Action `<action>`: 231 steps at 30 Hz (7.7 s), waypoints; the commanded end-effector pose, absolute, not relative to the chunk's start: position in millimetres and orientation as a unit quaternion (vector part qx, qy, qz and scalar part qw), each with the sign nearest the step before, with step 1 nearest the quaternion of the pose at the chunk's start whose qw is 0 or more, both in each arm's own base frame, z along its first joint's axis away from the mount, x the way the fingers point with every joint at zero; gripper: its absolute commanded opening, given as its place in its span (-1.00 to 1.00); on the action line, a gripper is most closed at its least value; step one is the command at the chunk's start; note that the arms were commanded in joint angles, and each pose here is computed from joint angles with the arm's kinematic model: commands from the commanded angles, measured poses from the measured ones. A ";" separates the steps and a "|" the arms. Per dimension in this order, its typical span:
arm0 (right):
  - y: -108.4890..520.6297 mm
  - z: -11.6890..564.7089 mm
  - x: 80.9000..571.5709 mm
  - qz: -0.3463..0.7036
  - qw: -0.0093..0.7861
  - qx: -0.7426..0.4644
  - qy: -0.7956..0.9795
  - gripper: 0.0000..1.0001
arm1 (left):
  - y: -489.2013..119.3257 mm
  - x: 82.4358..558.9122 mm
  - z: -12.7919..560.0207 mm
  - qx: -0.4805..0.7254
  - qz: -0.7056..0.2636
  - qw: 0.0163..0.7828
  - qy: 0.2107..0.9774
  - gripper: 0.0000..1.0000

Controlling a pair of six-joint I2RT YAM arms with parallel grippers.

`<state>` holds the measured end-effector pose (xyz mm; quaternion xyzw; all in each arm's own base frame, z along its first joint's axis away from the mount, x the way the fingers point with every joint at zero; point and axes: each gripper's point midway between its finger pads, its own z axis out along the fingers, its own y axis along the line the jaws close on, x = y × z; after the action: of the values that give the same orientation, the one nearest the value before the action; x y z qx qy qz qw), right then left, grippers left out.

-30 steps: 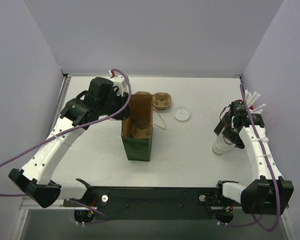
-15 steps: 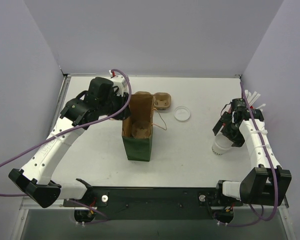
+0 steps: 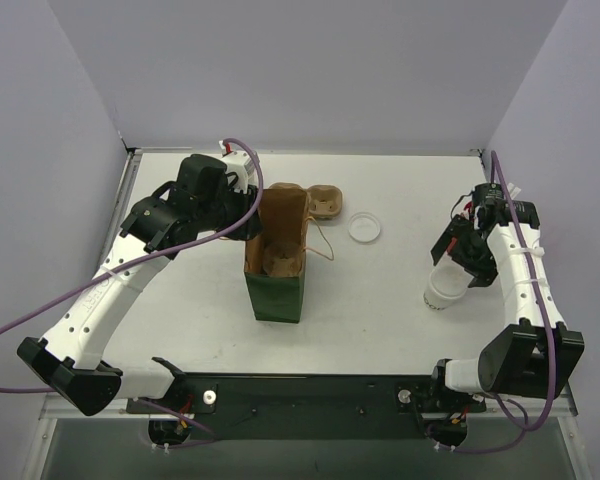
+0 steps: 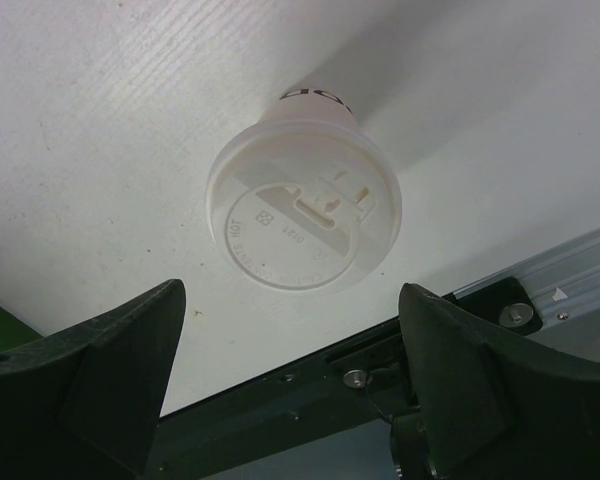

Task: Pack the takeout coffee

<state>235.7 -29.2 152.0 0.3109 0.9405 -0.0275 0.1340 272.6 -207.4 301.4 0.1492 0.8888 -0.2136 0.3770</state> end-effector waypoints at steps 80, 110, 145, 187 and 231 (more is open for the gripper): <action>-33.0 135.4 229.2 -0.054 0.098 0.309 0.944 0.60 | -209.6 278.3 308.8 0.157 -0.223 0.395 0.877 -0.23; -34.3 108.7 225.4 -0.065 0.061 0.303 0.949 0.56 | -210.3 280.8 305.3 0.159 -0.220 0.391 0.880 -0.23; -5.1 165.9 233.5 -0.012 0.122 0.270 0.955 -0.01 | -206.4 286.8 301.8 0.155 -0.200 0.391 0.885 -0.24; 41.7 257.7 231.6 0.069 0.213 0.192 0.955 -0.03 | -182.8 297.0 266.0 0.155 -0.103 0.333 0.924 -0.10; 176.5 365.3 255.0 0.307 0.256 0.113 0.910 -0.06 | -222.6 311.4 305.0 0.180 0.060 0.413 0.891 -1.00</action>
<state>252.1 159.1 351.4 0.1065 0.9224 0.2657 0.2594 311.3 -222.2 282.0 0.1936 0.8975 0.0613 0.3914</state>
